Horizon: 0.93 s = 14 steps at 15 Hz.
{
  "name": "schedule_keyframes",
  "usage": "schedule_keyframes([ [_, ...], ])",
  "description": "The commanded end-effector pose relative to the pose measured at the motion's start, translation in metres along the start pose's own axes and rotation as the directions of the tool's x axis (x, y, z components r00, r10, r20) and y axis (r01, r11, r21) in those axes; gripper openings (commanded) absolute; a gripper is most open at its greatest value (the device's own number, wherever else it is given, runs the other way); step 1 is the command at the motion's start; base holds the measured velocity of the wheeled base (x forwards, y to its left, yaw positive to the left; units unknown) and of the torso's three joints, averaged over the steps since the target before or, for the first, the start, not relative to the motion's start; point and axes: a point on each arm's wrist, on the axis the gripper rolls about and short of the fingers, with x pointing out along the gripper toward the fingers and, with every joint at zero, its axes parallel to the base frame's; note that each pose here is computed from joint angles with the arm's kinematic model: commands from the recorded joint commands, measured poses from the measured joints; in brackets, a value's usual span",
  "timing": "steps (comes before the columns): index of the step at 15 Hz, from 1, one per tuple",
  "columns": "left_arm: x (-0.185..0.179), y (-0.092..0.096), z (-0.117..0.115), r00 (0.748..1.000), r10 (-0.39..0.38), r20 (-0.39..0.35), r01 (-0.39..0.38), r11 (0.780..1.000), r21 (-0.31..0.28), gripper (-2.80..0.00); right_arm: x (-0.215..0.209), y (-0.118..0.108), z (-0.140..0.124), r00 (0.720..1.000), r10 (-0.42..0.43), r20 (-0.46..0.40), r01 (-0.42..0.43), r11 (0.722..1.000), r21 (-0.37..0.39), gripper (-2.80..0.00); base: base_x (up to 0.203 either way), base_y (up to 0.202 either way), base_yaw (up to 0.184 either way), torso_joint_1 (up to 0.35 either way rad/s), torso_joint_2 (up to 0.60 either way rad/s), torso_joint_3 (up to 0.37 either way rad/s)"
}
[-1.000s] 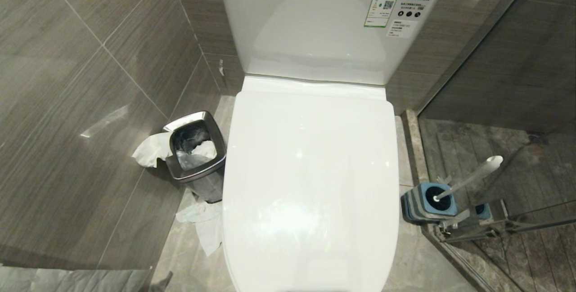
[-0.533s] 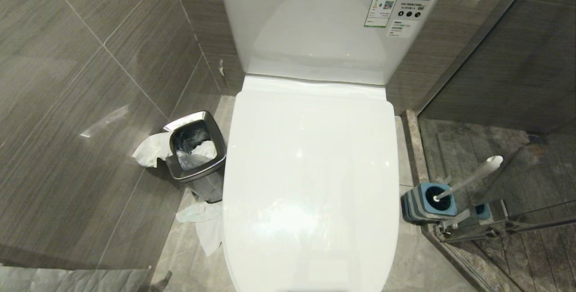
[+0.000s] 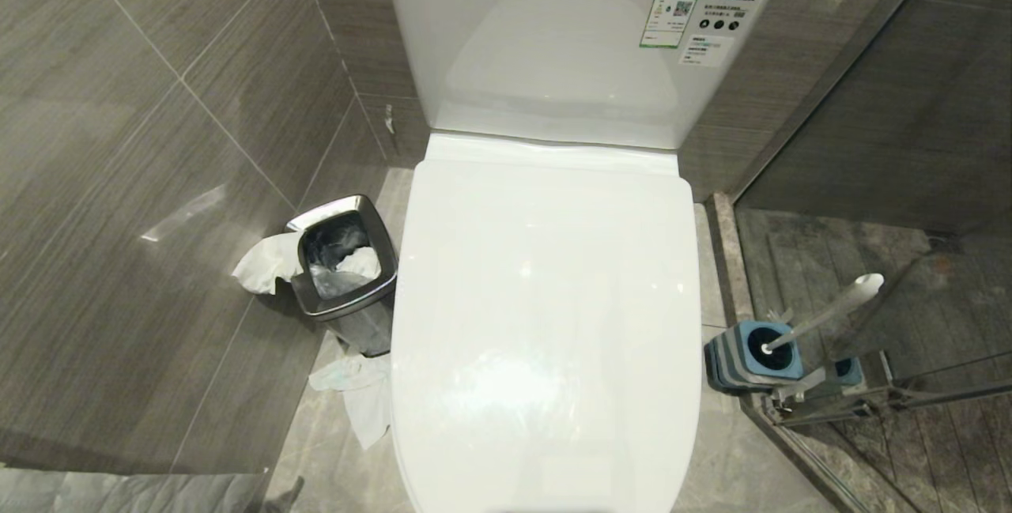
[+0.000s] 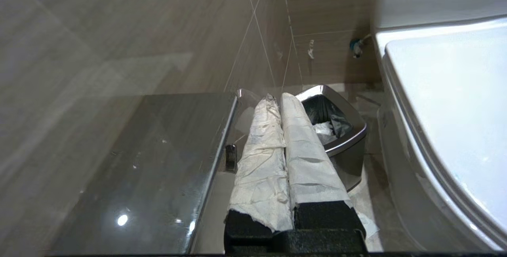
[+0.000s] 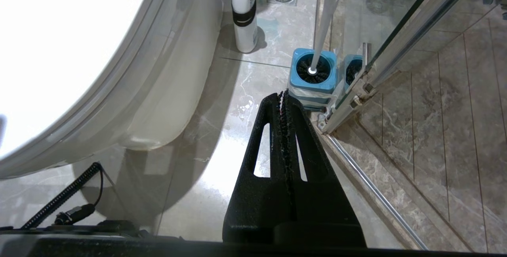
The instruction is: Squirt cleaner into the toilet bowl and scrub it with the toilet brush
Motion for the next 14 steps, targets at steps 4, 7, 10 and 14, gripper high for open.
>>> schedule_keyframes([
  [4,0.020,-0.016,-0.059,0.996,-0.019,-0.085,0.020,1.000,0.012,-2.80,0.000,0.000,0.000,1.000,0.000,-0.001,0.000,1.000,0.000,-2.80,0.000,0.000,0.000,0.000,0.00,0.000],
  [7,0.024,-0.024,-0.091,0.993,-0.028,-0.117,0.030,0.999,0.019,-2.80,0.000,0.000,0.000,1.000,0.000,-0.001,0.000,1.000,0.001,-2.80,0.000,0.000,0.000,0.000,0.00,0.000],
  [10,0.023,-0.027,-0.100,0.988,-0.045,-0.149,0.046,0.999,0.004,-2.80,0.000,0.000,0.000,1.000,-0.001,-0.001,0.001,1.000,0.001,-2.80,0.000,0.000,0.000,0.000,0.00,0.000],
  [14,0.020,-0.031,-0.113,0.957,-0.136,-0.255,0.138,0.990,-0.012,-2.80,0.000,0.000,0.000,1.000,0.000,-0.001,0.000,1.000,0.001,-2.80,0.000,0.000,0.000,0.000,0.00,0.000],
])
